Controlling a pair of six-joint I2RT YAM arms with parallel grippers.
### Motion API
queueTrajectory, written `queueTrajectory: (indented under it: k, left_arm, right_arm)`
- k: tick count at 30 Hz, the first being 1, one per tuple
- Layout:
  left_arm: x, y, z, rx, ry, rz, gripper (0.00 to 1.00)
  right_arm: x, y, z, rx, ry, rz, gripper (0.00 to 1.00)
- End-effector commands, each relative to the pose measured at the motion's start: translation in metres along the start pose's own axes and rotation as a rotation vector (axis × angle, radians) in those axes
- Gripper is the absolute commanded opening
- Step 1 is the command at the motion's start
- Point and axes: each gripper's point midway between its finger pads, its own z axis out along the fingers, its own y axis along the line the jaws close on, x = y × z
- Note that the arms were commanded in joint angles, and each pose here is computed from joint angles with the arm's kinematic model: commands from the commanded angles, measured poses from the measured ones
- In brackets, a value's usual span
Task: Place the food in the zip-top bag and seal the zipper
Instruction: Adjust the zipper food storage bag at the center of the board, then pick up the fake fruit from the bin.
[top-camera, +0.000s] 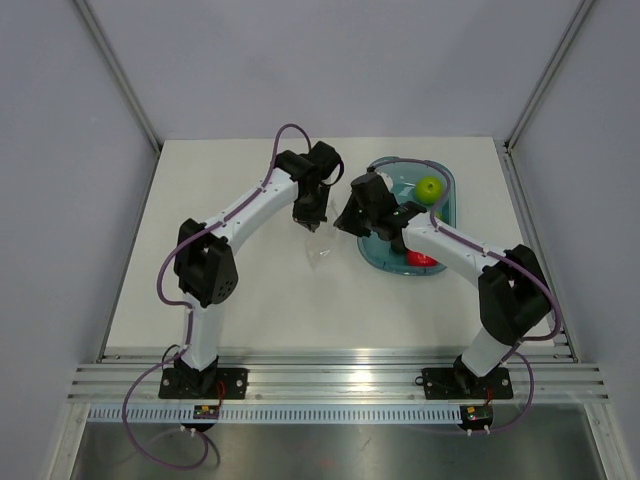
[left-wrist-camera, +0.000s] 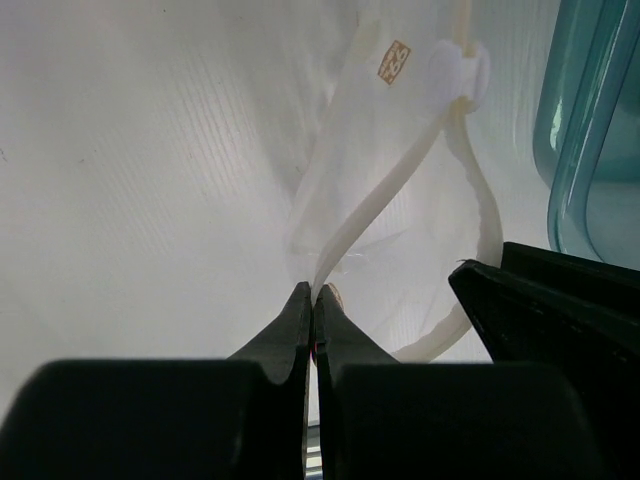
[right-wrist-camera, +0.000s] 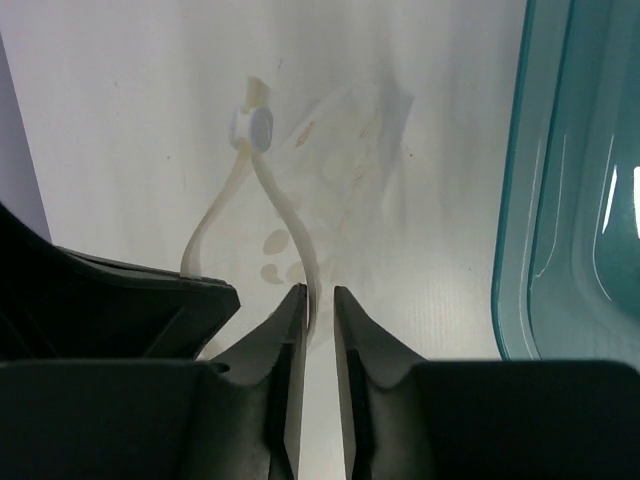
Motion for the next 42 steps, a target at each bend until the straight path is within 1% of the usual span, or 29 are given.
queueTrajectory:
  k: [1, 2, 5, 8, 11, 12, 13, 18, 22, 27, 28, 29, 32, 33, 35, 36, 39, 42]
  left_arm:
    - [-0.021, -0.004, -0.035, 0.038, -0.105, -0.017, 0.0]
    - [-0.024, -0.006, -0.038, 0.048, -0.112, -0.017, 0.0]
    - [-0.024, -0.009, -0.04, 0.062, -0.11, -0.016, 0.0]
    - [-0.025, -0.018, -0.037, 0.097, -0.102, -0.019, 0.0]
    - [-0.028, -0.03, -0.039, 0.141, -0.105, -0.023, 0.0]
    - [-0.029, -0.042, -0.042, 0.194, -0.107, -0.026, 0.0]
    - [-0.028, -0.045, -0.041, 0.211, -0.108, -0.027, 0.0]
    - [-0.03, -0.069, -0.042, 0.307, -0.134, -0.028, 0.0]
    - [-0.025, -0.082, -0.041, 0.322, -0.144, -0.005, 0.0]
    - [-0.026, -0.081, -0.037, 0.3, -0.148, -0.004, 0.0]
    - [-0.026, -0.081, -0.037, 0.297, -0.149, -0.003, 0.0]
    - [-0.026, -0.08, -0.038, 0.296, -0.152, -0.002, 0.0]
    - [-0.027, -0.076, -0.035, 0.26, -0.156, 0.006, 0.0]
    - [-0.027, -0.073, -0.034, 0.234, -0.154, 0.012, 0.0]
    - [-0.024, -0.067, -0.027, 0.2, -0.138, 0.021, 0.0]
    - [-0.024, -0.067, -0.027, 0.198, -0.134, 0.022, 0.0]
    - [-0.021, -0.061, -0.019, 0.16, -0.123, 0.026, 0.0]
    - [-0.018, -0.062, -0.012, 0.145, -0.109, 0.035, 0.0]
  right_arm:
    - [-0.011, -0.005, -0.009, 0.043, -0.041, 0.004, 0.22]
    - [-0.012, -0.007, -0.008, 0.05, -0.041, 0.003, 0.16]
    - [-0.009, -0.015, -0.007, 0.078, -0.039, -0.001, 0.06]
    - [-0.012, -0.028, -0.009, 0.112, -0.056, -0.009, 0.0]
    - [-0.021, -0.045, -0.01, 0.114, -0.072, -0.008, 0.0]
    - [-0.025, -0.046, -0.009, 0.098, -0.081, -0.017, 0.0]
    - [-0.028, -0.056, -0.009, 0.107, -0.08, -0.03, 0.0]
    - [-0.031, -0.065, -0.007, 0.092, -0.075, -0.061, 0.0]
    - [-0.031, -0.059, -0.007, 0.062, -0.077, -0.053, 0.0]
    - [-0.032, -0.062, -0.009, 0.075, -0.089, -0.03, 0.0]
    - [-0.034, -0.063, -0.009, 0.087, -0.097, -0.027, 0.01]
    - [-0.034, -0.063, -0.011, 0.09, -0.098, -0.025, 0.04]
    - [-0.034, -0.065, -0.015, 0.104, -0.1, -0.016, 0.1]
    - [-0.034, -0.067, -0.016, 0.113, -0.097, -0.014, 0.14]
    - [-0.035, -0.068, -0.02, 0.118, -0.102, -0.012, 0.19]
    - [-0.034, -0.068, -0.02, 0.119, -0.103, -0.012, 0.25]
    - [-0.035, -0.065, -0.024, 0.101, -0.107, -0.01, 0.3]
    - [-0.034, -0.06, -0.028, 0.073, -0.104, -0.009, 0.31]
